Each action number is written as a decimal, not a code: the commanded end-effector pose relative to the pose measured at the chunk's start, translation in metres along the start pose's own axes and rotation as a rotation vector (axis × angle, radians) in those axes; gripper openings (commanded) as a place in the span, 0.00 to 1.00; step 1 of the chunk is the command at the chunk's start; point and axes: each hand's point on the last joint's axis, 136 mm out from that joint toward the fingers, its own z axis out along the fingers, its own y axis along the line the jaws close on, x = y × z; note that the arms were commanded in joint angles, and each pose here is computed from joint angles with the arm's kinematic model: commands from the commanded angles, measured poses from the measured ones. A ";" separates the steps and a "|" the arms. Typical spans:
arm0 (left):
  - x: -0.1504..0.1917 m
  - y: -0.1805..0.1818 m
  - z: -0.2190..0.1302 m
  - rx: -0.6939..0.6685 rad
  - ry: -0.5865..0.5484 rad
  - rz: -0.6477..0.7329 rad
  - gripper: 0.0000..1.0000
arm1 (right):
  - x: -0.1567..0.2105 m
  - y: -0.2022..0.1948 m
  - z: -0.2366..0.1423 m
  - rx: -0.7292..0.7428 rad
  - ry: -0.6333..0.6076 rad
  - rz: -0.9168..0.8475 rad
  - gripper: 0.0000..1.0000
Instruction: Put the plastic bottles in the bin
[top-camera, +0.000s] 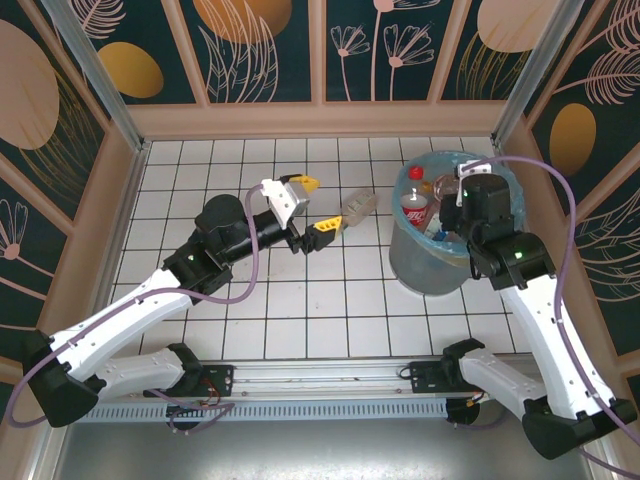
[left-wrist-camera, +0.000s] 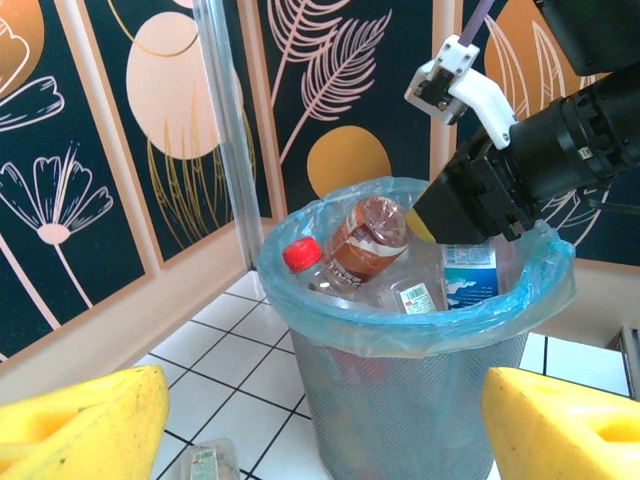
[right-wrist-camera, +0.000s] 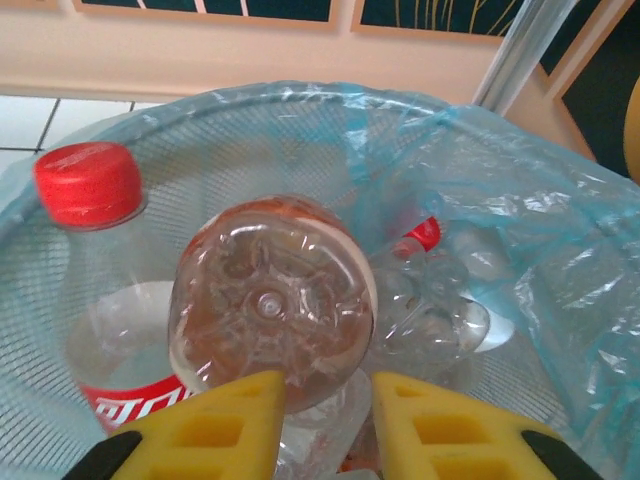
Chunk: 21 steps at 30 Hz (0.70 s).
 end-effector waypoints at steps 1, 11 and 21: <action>0.009 -0.001 0.003 0.001 0.016 0.020 0.82 | 0.052 0.003 0.005 -0.020 0.166 0.052 0.26; 0.019 -0.001 0.009 0.006 0.037 0.020 0.82 | 0.056 -0.040 0.018 0.164 0.185 0.136 0.77; 0.012 0.000 0.004 -0.006 0.019 0.031 0.82 | 0.001 -0.049 0.004 0.119 0.061 0.207 0.90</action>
